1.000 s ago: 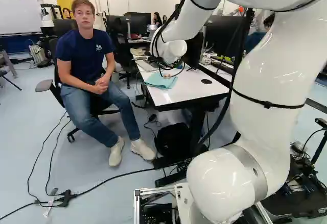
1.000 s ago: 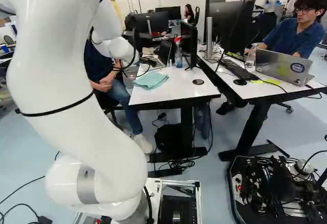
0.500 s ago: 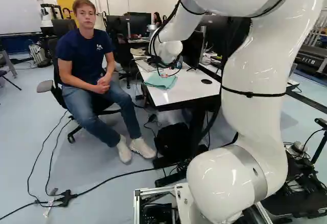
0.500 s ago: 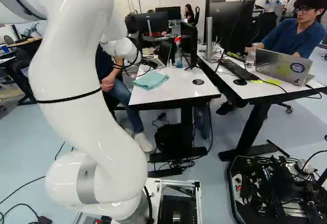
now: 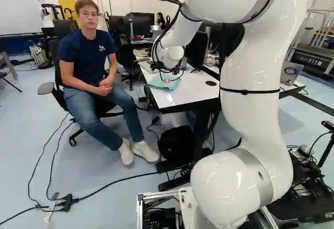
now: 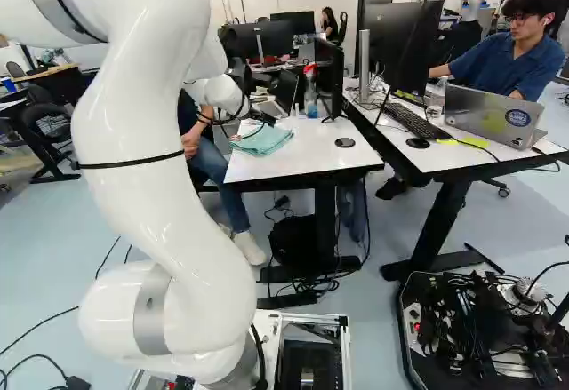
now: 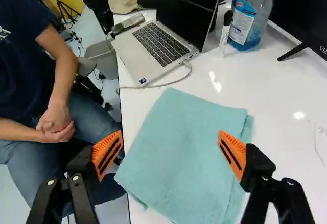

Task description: Clean the table with the green towel

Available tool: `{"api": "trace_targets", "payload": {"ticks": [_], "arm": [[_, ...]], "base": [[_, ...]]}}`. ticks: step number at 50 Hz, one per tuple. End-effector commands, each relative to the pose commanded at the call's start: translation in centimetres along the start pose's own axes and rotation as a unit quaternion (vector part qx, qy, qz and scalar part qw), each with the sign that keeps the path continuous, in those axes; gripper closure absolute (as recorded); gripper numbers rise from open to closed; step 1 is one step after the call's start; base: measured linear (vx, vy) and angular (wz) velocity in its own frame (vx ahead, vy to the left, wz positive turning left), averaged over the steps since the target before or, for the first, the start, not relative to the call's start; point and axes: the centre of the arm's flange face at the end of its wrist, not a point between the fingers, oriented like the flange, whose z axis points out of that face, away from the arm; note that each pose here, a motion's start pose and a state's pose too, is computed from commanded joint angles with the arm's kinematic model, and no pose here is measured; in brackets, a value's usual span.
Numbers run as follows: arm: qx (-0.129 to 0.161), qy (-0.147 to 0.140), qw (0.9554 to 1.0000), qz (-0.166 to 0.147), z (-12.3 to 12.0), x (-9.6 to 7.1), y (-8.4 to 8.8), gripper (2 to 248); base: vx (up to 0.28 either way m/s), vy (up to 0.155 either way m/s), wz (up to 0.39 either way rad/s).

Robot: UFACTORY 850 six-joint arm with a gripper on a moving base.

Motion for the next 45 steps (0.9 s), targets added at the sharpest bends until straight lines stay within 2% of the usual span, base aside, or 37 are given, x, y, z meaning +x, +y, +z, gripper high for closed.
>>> {"api": "trace_targets", "payload": {"ticks": [28,45], "arm": [[-0.008,-0.026,0.9996,-0.002,2.7,-2.2,0.5,3],[-0.009,-0.028,0.9996,-0.002,3.0,-2.4,0.5,3]], "base": [[0.0,0.0,0.0],[0.0,0.0,0.0]]}}
